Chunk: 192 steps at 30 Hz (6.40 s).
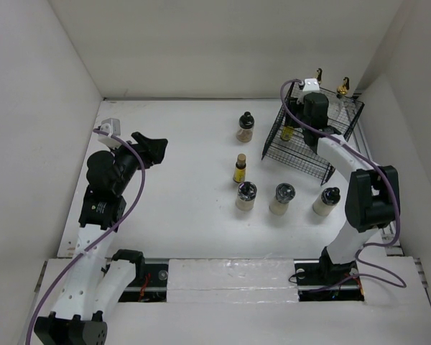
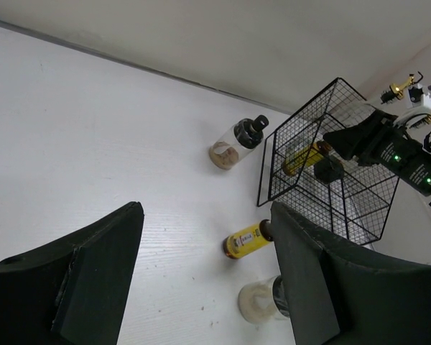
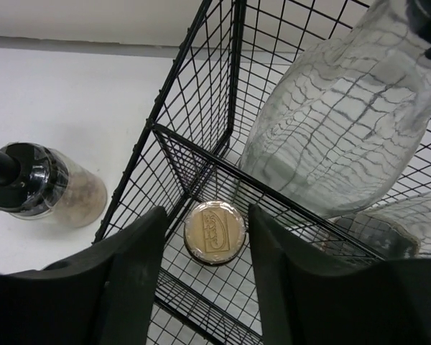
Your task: Organize the condiment bottles
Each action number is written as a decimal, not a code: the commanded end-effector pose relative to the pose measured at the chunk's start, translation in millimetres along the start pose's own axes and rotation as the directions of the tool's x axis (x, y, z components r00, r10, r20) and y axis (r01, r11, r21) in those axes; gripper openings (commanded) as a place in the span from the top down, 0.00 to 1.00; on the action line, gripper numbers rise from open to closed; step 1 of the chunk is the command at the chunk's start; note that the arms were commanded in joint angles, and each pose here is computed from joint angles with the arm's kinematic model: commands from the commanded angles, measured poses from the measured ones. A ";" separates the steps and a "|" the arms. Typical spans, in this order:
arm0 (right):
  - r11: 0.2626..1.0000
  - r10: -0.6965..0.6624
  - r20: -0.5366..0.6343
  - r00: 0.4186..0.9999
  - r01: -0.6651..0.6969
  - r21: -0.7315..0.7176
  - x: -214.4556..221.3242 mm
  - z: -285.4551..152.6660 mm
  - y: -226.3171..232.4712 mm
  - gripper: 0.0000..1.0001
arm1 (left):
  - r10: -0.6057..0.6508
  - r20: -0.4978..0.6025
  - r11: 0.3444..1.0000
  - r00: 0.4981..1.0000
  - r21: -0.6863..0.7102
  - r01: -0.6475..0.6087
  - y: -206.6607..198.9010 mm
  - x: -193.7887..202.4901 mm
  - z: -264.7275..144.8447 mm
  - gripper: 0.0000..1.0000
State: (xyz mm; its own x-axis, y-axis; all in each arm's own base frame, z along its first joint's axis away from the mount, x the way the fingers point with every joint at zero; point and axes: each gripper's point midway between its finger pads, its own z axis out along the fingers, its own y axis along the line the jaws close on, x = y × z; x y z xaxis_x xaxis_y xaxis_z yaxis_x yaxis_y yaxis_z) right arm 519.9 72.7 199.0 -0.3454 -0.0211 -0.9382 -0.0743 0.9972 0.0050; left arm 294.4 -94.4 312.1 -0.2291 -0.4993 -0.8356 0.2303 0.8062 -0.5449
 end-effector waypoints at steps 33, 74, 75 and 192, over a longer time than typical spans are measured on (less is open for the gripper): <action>0.937 -0.128 0.037 0.991 0.133 -0.323 -9.9 49.4 162.6 0.38 | 0.012 0.060 0.999 0.998 0.051 -0.015 -12.2 -15.3 -4.0 0.49; 0.997 0.074 0.437 0.896 -0.062 -0.041 -147.3 -171.7 -42.7 0.92 | 0.010 0.041 0.998 0.999 0.059 -0.013 -12.4 -11.3 -1.2 0.49; 0.997 0.073 0.429 0.900 -0.063 -0.037 -146.8 -165.8 -46.5 0.92 | 0.010 0.041 0.998 0.999 0.059 -0.013 -12.3 -11.3 -1.2 0.49; 0.941 0.000 0.462 0.887 -0.156 0.301 -142.8 -171.9 -131.5 1.00 | -0.008 0.010 0.996 1.000 0.088 0.007 -16.5 -7.1 6.6 0.46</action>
State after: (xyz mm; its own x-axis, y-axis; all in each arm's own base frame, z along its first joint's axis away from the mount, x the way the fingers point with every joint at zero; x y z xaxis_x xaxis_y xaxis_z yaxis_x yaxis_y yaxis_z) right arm 408.8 -67.4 321.4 -0.0961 0.0284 -0.9950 0.2898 0.9571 -0.0007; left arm 295.4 -105.6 312.8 -0.2608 -0.5011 -0.8252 0.2787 0.7793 -0.5613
